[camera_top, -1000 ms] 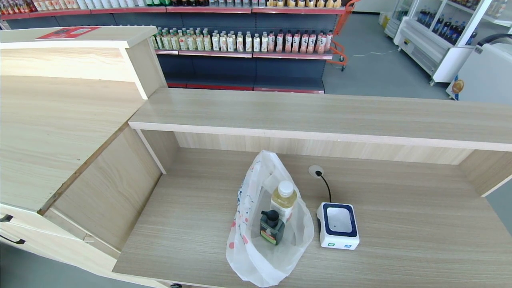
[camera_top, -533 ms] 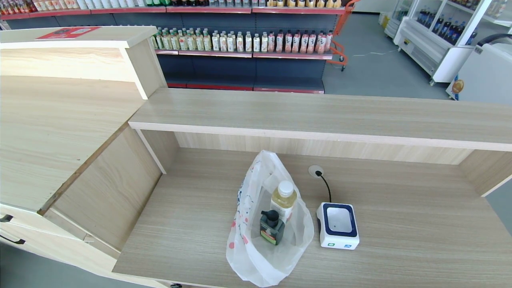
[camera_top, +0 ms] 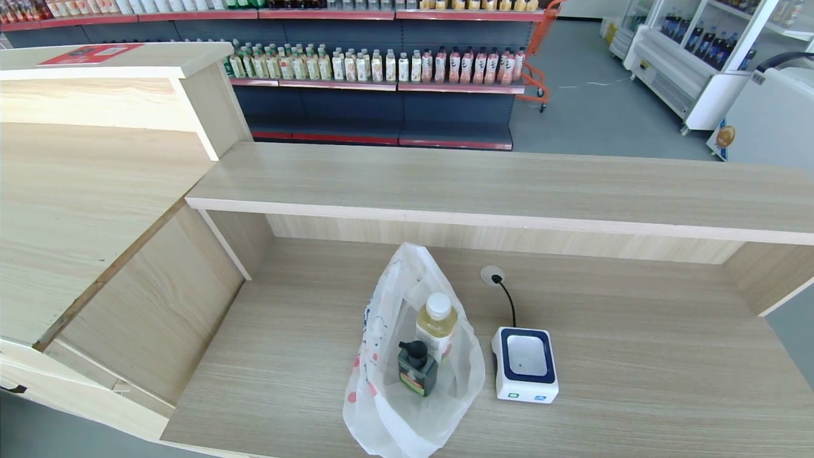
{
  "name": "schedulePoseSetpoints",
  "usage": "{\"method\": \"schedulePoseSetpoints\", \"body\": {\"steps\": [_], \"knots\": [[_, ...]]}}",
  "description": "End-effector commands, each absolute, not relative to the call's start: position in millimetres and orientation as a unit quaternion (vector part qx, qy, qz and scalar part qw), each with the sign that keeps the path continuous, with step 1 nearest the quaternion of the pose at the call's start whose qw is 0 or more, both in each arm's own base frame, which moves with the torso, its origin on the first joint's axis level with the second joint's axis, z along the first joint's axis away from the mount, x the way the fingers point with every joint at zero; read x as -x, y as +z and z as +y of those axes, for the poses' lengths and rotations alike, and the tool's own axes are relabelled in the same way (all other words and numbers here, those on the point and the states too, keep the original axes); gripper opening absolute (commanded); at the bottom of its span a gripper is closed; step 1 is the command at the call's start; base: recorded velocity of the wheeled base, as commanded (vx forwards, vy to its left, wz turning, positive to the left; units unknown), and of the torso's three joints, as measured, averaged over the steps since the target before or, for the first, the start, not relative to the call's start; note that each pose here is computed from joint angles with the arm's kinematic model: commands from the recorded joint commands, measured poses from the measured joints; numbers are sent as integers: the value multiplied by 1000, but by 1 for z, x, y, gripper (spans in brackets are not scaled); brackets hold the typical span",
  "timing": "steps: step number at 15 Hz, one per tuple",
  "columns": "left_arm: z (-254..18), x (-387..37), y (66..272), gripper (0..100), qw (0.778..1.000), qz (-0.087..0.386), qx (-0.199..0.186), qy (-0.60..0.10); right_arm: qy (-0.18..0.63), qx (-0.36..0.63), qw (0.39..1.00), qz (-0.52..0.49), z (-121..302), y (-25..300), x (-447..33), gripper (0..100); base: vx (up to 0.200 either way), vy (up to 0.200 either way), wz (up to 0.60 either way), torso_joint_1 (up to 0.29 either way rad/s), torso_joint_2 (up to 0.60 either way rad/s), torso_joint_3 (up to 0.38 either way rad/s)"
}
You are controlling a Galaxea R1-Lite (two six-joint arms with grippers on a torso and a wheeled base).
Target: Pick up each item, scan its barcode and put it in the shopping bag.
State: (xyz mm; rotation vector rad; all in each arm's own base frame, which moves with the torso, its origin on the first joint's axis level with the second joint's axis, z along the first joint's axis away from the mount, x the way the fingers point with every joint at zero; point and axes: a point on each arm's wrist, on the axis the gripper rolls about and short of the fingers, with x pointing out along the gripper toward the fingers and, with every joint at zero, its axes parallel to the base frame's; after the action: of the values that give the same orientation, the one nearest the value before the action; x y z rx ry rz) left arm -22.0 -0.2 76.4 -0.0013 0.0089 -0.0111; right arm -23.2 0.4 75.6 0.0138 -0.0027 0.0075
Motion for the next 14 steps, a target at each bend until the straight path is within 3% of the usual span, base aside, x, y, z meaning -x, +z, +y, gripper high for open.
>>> {"method": "schedulePoseSetpoints", "body": {"steps": [1,7,10,14], "knots": [[0,23,76,100,1000,0,0,-5,4,-7,1000,1,0,76,23,0,0,0,0,0,0,0],[0,23,76,100,1000,-2,3,-4,4,-7,1000,1,0,76,23,0,0,0,0,0,0,0],[0,23,76,100,1000,-2,2,-5,4,-7,1000,1,0,76,23,0,200,0,0,7,2,2],[0,23,76,100,1000,-2,2,-4,4,-7,1000,1,0,76,23,0,0,0,0,0,0,0]]}}
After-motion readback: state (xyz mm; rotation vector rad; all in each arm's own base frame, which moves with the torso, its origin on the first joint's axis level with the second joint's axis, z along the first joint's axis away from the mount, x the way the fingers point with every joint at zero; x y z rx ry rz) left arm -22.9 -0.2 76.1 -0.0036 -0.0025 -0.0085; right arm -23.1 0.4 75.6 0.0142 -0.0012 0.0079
